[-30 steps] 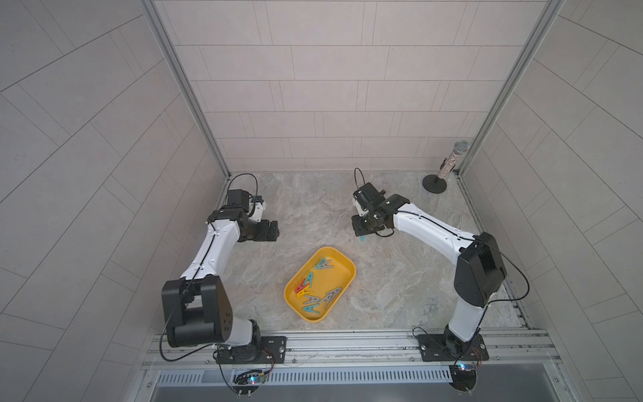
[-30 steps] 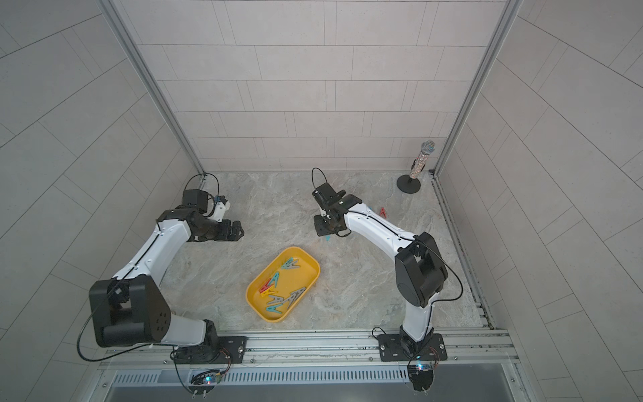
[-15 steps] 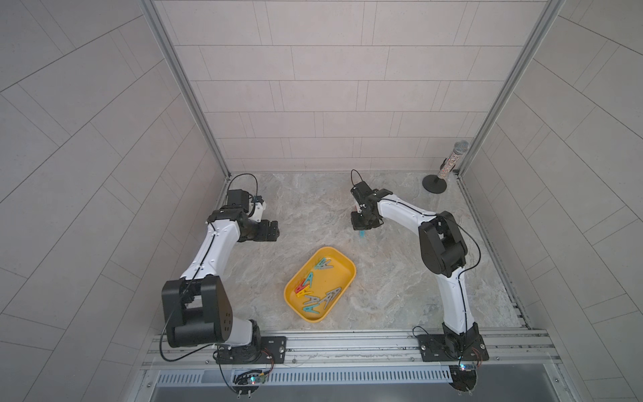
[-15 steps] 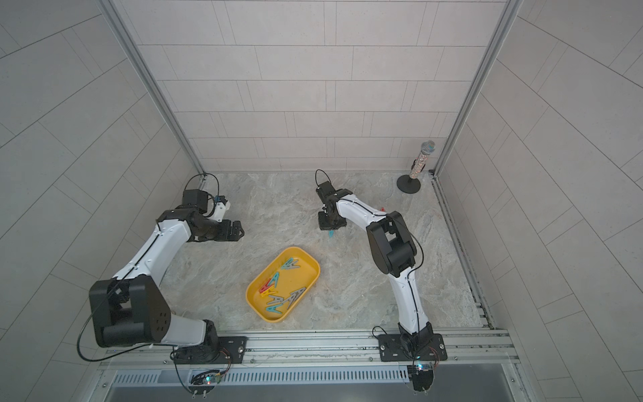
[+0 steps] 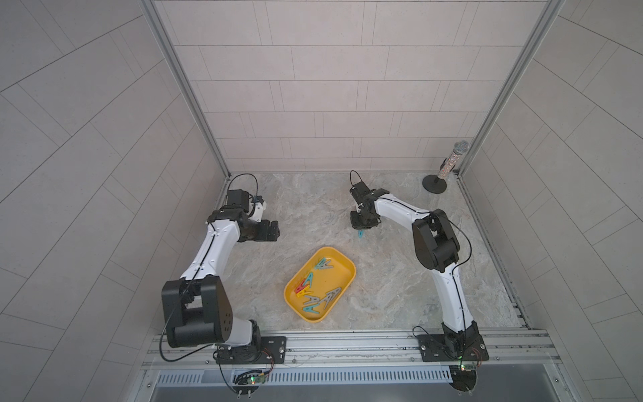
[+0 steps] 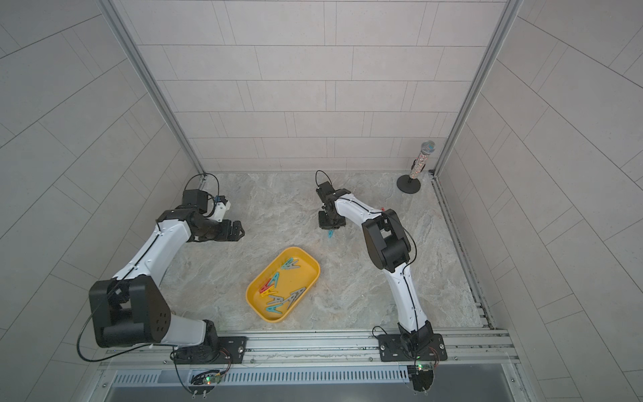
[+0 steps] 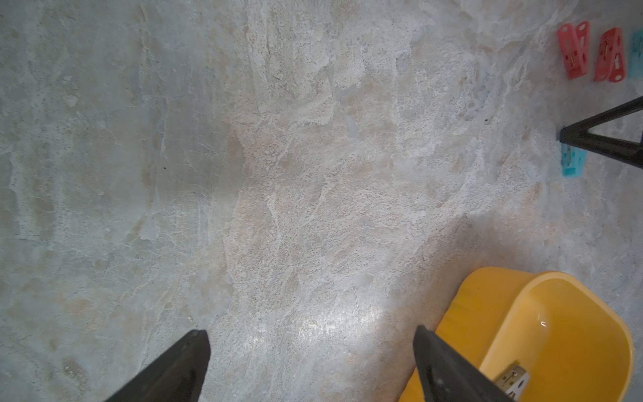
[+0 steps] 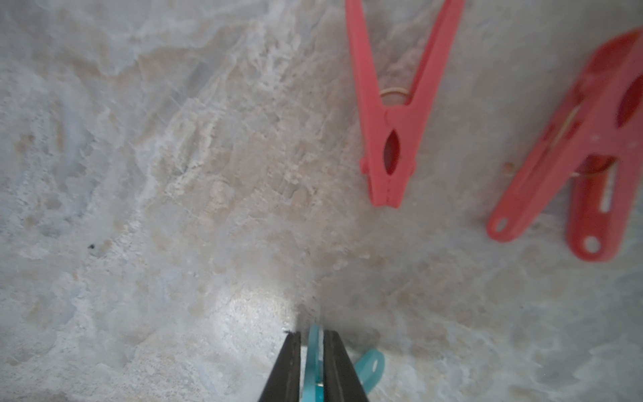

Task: Take the clothespins out of the storage box
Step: Place the clothespin at the center of the board.

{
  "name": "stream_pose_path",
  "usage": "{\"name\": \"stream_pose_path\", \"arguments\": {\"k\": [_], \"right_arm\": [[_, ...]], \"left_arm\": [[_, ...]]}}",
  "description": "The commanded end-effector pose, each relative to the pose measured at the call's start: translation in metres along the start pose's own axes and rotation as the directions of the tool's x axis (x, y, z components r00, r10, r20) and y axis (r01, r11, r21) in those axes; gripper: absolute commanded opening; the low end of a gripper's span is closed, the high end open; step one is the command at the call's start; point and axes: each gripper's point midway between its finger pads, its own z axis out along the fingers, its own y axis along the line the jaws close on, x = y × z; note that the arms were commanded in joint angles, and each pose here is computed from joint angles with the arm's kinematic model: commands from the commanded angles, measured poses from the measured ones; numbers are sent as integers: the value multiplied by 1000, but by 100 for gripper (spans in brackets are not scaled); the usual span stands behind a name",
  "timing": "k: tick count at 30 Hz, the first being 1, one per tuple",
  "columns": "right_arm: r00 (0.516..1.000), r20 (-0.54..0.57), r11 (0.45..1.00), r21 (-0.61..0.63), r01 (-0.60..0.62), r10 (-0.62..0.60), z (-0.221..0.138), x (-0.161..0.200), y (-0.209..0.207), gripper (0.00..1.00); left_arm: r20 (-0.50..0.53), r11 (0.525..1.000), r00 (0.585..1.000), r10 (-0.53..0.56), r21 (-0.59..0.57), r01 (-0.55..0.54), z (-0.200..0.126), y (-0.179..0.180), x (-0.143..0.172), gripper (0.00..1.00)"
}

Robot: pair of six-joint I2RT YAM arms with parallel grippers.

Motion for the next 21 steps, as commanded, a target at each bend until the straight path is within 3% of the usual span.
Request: {"name": "stream_pose_path", "arguments": {"k": [1, 16, 21], "right_arm": [[1000, -11, 1000, 16, -13, 13, -1, 1, -4, 21], [992, 122, 998, -48, 43, -37, -87, -19, 17, 35], [978, 169, 986, -97, 139, -121, -122, -6, 42, 35]], "left_arm": [[26, 1000, 1000, 4, 4, -4, -10, -2, -2, 99], [27, 1000, 1000, 3, 2, -4, -10, -1, -3, 99], [25, 1000, 1000, 4, -1, -4, -10, -1, -2, 99]]}}
